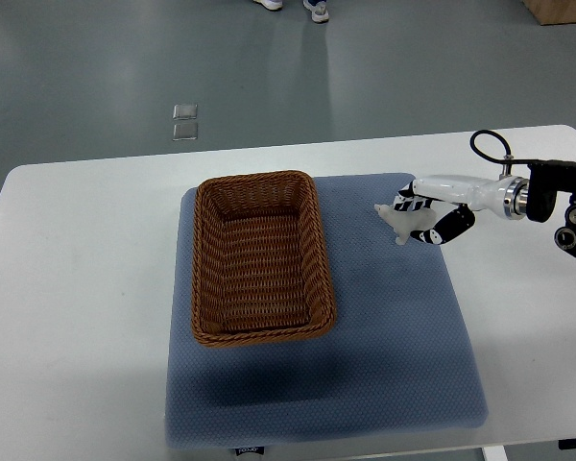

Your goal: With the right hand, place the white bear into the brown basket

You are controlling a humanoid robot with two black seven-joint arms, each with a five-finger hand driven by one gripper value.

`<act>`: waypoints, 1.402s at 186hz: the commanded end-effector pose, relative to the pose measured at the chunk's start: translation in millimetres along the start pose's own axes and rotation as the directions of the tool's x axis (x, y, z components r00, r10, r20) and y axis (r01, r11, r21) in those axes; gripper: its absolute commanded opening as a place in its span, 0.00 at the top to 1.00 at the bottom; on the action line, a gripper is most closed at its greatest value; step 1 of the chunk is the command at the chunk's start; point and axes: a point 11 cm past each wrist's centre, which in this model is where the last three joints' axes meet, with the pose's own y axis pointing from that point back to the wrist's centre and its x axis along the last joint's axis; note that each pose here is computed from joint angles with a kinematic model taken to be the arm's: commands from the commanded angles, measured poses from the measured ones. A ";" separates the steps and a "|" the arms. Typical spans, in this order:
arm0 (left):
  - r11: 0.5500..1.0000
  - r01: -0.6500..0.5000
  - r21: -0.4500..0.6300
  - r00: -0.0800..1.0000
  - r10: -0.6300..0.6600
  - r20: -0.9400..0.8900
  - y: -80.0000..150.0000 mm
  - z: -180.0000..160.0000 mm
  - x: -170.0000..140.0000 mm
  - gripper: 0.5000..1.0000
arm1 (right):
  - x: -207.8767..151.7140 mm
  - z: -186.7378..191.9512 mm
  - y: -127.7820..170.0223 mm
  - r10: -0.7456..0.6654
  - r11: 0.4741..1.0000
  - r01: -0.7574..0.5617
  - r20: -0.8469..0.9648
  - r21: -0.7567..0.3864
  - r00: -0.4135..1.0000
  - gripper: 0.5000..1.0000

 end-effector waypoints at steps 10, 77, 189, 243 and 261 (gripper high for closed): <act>1.000 0.000 -0.001 1.000 0.000 0.000 0.0 0.5 -0.1 0.00 | 29.8 -21.8 -6.5 0.044 0.998 -0.042 -0.041 0.046 0.998 1.00; 1.000 0.000 0.001 1.000 0.000 0.000 0.0 -0.5 0.0 0.00 | 43.9 -94.3 -44.5 0.052 0.977 -0.037 -0.068 0.210 0.996 1.00; 1.000 0.000 0.001 1.000 0.000 -0.001 0.0 -0.4 0.0 0.00 | 38.3 -137.0 -64.6 0.054 0.952 -0.039 -0.040 0.304 0.998 0.21; 1.000 0.000 0.001 1.000 0.000 -0.001 0.0 -0.4 0.0 0.00 | 42.6 -122.2 -59.0 0.112 0.949 -0.121 0.048 0.290 0.993 0.20; 1.000 0.000 0.001 1.000 0.000 0.000 0.0 -0.5 0.0 0.00 | 46.8 -113.8 -55.7 0.130 0.944 -0.166 0.142 0.286 0.981 0.20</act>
